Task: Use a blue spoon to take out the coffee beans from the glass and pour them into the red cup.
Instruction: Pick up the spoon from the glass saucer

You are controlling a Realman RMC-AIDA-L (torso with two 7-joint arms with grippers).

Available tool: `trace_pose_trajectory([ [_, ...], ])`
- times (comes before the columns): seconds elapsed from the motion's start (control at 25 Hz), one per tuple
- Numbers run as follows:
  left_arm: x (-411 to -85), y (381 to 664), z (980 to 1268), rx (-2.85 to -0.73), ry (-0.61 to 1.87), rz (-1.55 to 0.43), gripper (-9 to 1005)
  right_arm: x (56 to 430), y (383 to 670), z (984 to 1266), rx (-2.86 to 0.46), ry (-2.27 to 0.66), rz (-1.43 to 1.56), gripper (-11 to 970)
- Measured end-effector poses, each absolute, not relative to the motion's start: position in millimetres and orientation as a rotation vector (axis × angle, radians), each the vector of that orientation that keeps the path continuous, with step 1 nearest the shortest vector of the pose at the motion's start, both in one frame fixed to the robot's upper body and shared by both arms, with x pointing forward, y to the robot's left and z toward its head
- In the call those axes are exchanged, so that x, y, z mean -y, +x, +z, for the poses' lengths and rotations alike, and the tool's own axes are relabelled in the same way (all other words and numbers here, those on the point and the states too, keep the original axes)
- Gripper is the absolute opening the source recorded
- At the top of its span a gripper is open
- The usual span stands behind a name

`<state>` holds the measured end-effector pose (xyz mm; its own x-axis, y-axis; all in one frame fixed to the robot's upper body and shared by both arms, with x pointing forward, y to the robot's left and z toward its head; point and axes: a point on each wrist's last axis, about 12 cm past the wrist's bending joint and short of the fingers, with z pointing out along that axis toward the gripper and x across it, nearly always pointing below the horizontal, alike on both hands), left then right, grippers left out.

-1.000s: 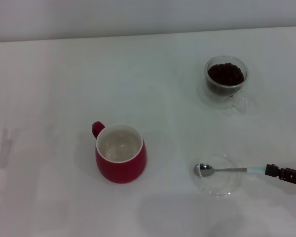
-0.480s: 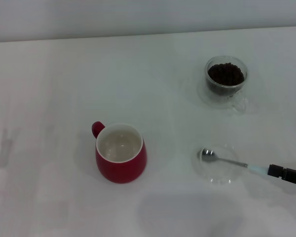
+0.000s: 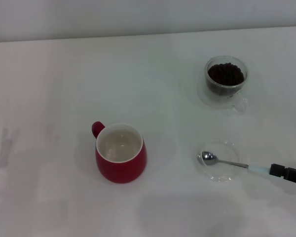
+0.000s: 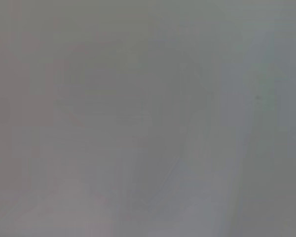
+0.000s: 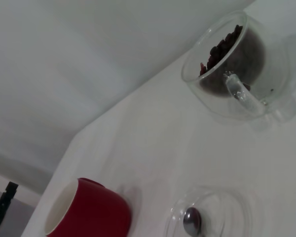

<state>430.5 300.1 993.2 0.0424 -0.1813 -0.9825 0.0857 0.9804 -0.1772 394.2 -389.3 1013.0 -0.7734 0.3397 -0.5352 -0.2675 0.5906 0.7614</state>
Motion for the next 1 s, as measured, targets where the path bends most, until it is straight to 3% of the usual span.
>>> trace_pose_trajectory([
  [0.4, -301, 429, 993, -1.514, -0.08, -0.203, 732, 399, 400, 1026, -2.102, 0.028, 1.192, 150],
  [1.0, -302, 429, 994, -1.51, -0.083, -0.202, 733, 401, 440, 1054, -1.919, -0.025, 1.169, 146],
])
